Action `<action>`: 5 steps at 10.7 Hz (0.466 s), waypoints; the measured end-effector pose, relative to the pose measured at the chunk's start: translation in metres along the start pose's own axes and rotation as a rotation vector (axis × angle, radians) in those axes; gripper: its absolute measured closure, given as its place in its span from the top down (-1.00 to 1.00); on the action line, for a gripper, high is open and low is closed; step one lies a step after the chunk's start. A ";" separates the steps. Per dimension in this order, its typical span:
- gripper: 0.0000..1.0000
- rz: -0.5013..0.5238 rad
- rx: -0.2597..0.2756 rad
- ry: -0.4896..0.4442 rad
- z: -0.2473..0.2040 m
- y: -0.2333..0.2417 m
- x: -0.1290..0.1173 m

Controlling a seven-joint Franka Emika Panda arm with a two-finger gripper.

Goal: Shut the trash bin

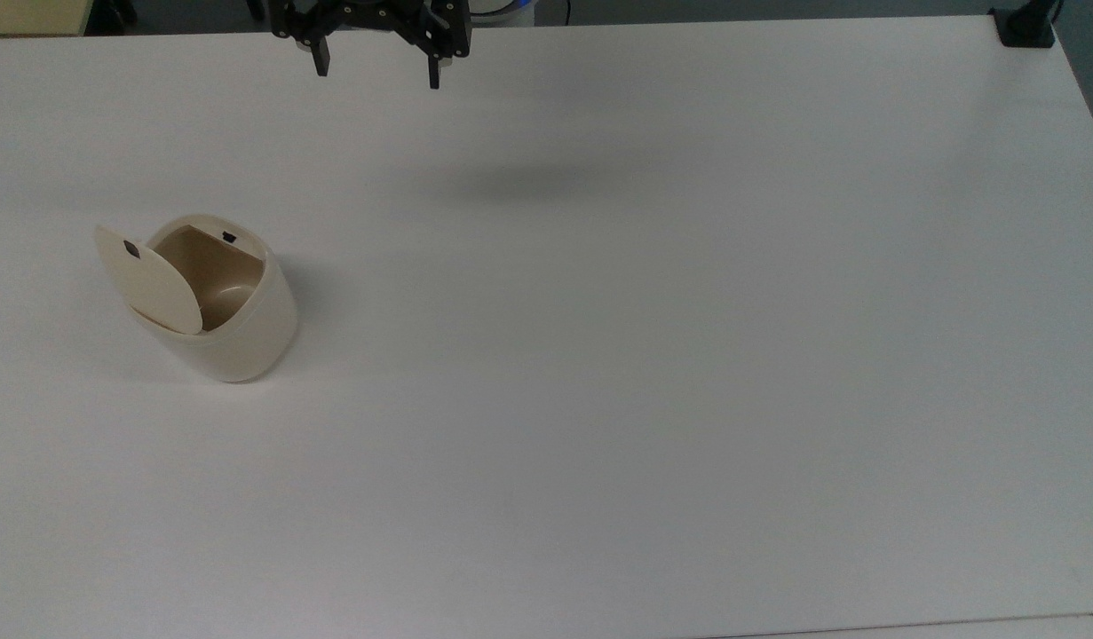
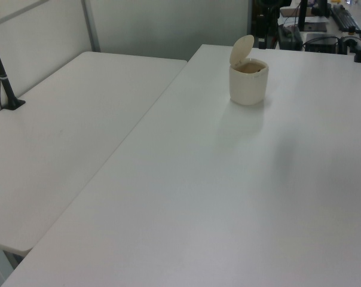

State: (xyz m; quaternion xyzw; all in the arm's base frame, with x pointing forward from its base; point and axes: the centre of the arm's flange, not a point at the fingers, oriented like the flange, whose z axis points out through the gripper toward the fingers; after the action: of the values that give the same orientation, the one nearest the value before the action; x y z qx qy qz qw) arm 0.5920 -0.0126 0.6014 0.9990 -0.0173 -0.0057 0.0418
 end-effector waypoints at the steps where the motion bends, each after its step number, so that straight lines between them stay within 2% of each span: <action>1: 1.00 0.001 0.000 0.000 0.000 0.000 0.000; 5: 1.00 0.015 -0.001 -0.001 0.001 0.009 0.000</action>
State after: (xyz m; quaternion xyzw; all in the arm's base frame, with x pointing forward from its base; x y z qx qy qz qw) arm 0.5917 -0.0217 0.6016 0.9988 -0.0248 -0.0060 0.0422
